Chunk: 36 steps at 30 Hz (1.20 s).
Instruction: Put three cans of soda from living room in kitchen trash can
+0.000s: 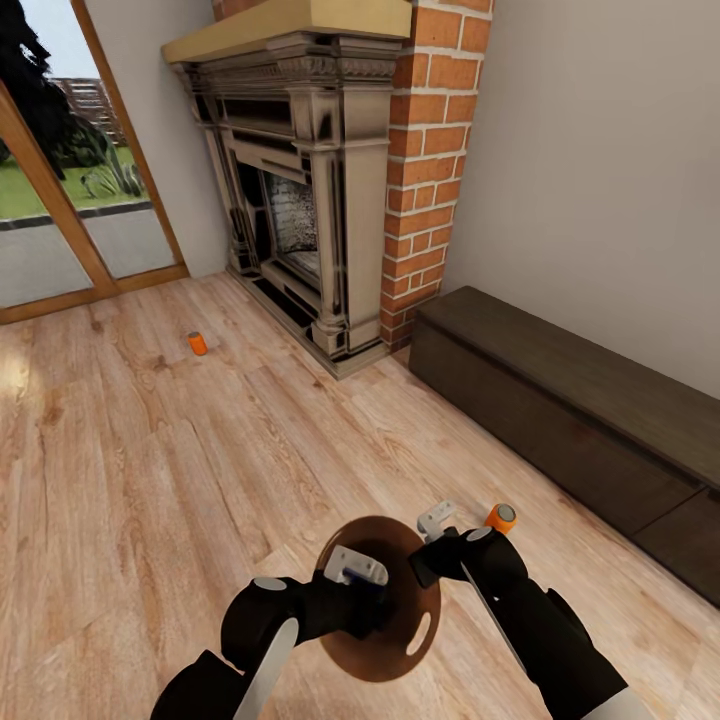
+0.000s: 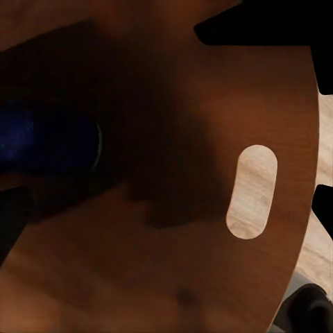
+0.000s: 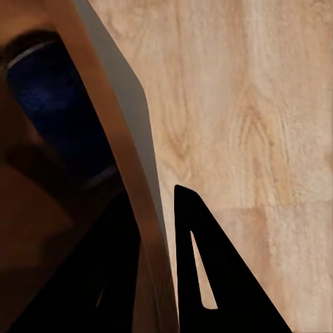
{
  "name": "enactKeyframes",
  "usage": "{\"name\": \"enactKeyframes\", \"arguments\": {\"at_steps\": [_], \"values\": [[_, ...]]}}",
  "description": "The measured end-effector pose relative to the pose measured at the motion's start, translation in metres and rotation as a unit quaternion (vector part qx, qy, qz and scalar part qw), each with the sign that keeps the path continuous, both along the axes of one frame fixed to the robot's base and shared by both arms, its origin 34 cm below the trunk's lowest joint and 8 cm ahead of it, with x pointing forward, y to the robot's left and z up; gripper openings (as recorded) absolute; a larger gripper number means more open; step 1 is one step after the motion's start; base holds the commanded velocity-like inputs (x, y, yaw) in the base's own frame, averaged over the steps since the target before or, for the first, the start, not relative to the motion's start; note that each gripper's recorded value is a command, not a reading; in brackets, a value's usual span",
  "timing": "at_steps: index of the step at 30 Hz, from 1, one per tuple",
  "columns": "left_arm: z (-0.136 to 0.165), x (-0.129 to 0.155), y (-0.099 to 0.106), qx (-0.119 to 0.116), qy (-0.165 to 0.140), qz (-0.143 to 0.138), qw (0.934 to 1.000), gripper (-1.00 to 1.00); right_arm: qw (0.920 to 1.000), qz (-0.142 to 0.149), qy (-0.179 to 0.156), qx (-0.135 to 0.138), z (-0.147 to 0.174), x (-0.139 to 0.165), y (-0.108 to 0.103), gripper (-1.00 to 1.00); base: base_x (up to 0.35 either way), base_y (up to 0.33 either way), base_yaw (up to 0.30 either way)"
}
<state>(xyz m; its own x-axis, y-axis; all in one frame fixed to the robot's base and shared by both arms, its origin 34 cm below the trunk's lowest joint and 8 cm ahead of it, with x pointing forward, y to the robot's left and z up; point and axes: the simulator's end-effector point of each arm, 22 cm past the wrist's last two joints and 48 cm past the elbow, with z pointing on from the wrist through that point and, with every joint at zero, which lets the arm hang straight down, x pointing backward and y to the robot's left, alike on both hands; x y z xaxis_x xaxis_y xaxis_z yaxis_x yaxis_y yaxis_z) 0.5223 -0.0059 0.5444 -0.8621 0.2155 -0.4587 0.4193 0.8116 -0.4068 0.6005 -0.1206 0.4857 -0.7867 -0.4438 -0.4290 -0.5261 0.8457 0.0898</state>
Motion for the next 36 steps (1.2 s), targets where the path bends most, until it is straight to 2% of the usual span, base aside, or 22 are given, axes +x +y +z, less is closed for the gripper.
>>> {"name": "enactKeyframes", "arguments": {"at_steps": [8,12,13,14,15,16,17,18,19,20,22,23,24,26,29,31,33,35,36], "values": [[0.000,-0.008,-0.001,-0.010,0.009,-0.010,0.9999,1.00,0.9996,-0.008,0.026,-0.002,-0.004,-0.009,-0.002,-1.00,0.000,0.000,0.000],[0.005,-0.020,-0.011,-0.037,0.027,-0.030,0.9985,1.00,0.9997,-0.009,0.022,-0.001,0.000,-0.007,-0.002,-1.00,0.000,0.000,0.000],[0.008,-0.026,-0.016,-0.053,0.036,-0.039,0.9972,1.00,0.9997,-0.010,0.023,0.000,0.000,-0.007,-0.002,-1.00,0.000,0.000,0.000],[0.017,-0.033,-0.026,-0.085,0.045,-0.053,0.9939,1.00,0.9997,-0.010,0.024,0.000,0.000,-0.007,-0.002,-1.00,0.000,0.000,0.000],[0.023,-0.037,-0.032,-0.104,0.050,-0.062,0.9913,1.00,0.9997,-0.010,0.023,0.000,0.000,-0.007,-0.002,-1.00,0.000,0.000,0.000],[0.036,-0.045,-0.043,-0.146,0.060,-0.080,0.9842,1.00,0.9997,-0.010,0.023,-0.001,0.000,-0.007,-0.003,-1.00,0.000,0.000,0.000],[0.042,-0.048,-0.047,-0.166,0.065,-0.088,0.9801,1.00,0.9997,-0.010,0.022,-0.002,0.000,-0.006,-0.003,-1.00,0.000,0.000,0.000],[0.052,-0.049,-0.043,-0.201,0.073,-0.095,0.9722,1.00,0.9997,-0.010,0.022,-0.002,0.000,-0.006,-0.003,-1.00,0.000,0.000,0.000],[0.057,-0.049,-0.038,-0.217,0.077,-0.095,0.9686,1.00,0.9997,-0.010,0.022,-0.002,0.000,-0.006,-0.003,-1.00,0.000,0.000,0.000],[0.063,-0.046,-0.026,-0.241,0.082,-0.093,0.9626,1.00,0.9997,-0.010,0.023,-0.001,0.000,-0.006,-0.003,-1.00,0.000,0.000,0.000],[0.071,-0.041,-0.011,-0.267,0.085,-0.087,0.9560,1.00,0.9997,-0.011,0.023,-0.001,0.000,-0.007,-0.003,-1.00,0.000,0.000,0.000],[0.080,-0.036,0.002,-0.292,0.085,-0.083,0.9491,1.00,0.9997,-0.011,0.024,0.000,0.000,-0.007,-0.003,-1.00,0.000,0.000,0.000],[0.096,-0.027,0.023,-0.331,0.080,-0.075,0.9373,1.00,0.9997,-0.011,0.024,-0.001,0.000,-0.007,-0.003,-1.00,0.000,0.000,0.000],[0.110,-0.015,0.052,-0.360,0.069,-0.060,0.9286,1.00,0.9997,-0.011,0.023,-0.002,0.000,-0.006,-0.004,-1.00,0.000,0.000,0.000],[0.122,-0.005,0.084,-0.378,0.055,-0.044,0.9231,1.00,0.9997,-0.011,0.023,-0.002,-0.001,-0.007,-0.003,-1.00,0.000,0.000,0.000],[0.139,0.004,0.124,-0.400,0.035,-0.031,0.9155,1.00,0.9997,-0.010,0.024,-0.001,-0.001,-0.007,-0.003,-1.00,0.000,0.000,0.000],[0.155,0.010,0.151,-0.417,0.018,-0.023,0.9087,1.00,0.9997,-0.010,0.024,0.000,-0.001,-0.007,-0.002,-1.00,0.000,0.000,0.000],[0.165,0.013,0.170,-0.426,0.004,-0.016,0.9047,1.00,0.9997,-0.010,0.024,-0.001,-0.001,-0.007,-0.003,-1.00,0.000,0.000,0.000],[0.173,0.015,0.186,-0.430,-0.008,-0.011,0.9025,1.00,0.9997,-0.010,0.024,-0.001,-0.001,-0.007,-0.003,-1.00,0.000,0.000,0.000]]}}
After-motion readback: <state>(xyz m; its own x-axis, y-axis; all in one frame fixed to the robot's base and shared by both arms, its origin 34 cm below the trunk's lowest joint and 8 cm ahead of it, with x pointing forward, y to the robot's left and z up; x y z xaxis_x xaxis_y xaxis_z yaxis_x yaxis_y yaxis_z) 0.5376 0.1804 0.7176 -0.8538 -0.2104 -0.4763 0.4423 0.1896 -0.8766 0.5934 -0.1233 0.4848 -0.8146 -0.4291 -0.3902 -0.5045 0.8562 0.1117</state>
